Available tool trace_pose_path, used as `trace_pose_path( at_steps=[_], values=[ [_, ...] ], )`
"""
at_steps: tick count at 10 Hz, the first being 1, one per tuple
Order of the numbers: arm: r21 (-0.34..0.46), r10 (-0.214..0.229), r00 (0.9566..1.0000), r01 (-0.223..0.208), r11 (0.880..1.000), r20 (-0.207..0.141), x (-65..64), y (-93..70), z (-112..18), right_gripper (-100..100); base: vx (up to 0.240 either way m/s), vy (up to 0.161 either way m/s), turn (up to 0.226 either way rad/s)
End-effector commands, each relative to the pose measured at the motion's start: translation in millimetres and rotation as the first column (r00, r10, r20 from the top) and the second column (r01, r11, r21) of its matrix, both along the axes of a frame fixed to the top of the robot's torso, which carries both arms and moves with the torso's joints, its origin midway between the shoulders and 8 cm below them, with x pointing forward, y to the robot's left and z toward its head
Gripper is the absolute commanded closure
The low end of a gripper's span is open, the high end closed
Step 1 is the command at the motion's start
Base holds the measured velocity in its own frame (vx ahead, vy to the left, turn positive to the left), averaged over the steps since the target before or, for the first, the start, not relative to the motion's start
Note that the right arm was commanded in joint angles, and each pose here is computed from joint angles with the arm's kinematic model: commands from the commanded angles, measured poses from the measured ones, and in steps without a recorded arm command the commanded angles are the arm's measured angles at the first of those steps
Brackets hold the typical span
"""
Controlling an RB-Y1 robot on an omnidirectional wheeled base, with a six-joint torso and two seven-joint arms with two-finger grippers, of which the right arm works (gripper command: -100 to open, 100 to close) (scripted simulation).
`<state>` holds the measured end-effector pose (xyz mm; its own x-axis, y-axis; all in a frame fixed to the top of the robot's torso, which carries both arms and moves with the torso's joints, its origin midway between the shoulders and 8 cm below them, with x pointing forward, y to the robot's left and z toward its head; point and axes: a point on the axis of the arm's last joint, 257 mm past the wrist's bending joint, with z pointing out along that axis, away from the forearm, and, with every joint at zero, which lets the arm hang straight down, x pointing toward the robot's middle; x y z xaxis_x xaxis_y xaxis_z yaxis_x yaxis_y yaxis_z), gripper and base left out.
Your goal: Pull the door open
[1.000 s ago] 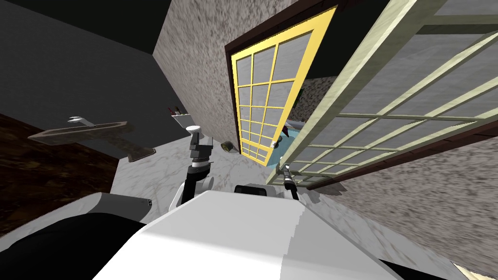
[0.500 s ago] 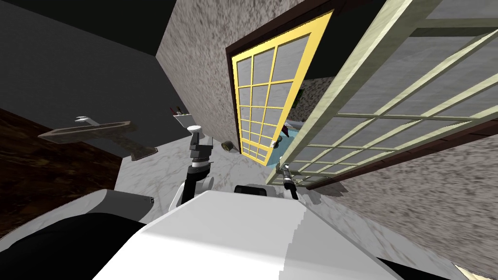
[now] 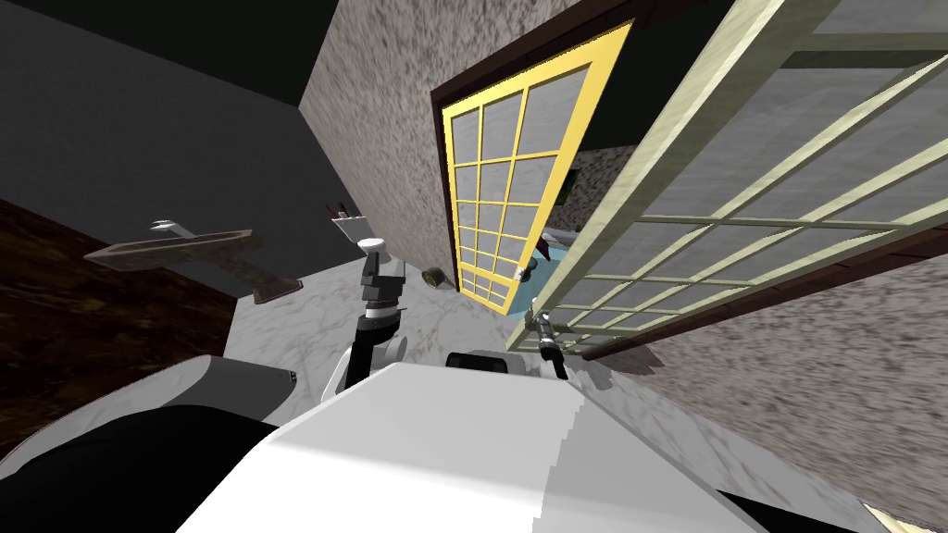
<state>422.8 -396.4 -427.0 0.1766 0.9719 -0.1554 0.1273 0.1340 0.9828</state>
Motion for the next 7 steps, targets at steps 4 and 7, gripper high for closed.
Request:
trace_pose_path(
  at_steps=[4,7],
  values=[
    [0.093,-0.015,0.9998,0.014,0.996,0.014,-2.4,-10.0,-0.4,100,-0.033,-0.017,0.018],
    [0.166,-0.005,0.9994,0.0,0.986,0.035,0.5,-4.8,1.6,100,-0.029,-0.018,0.018]
  ],
)
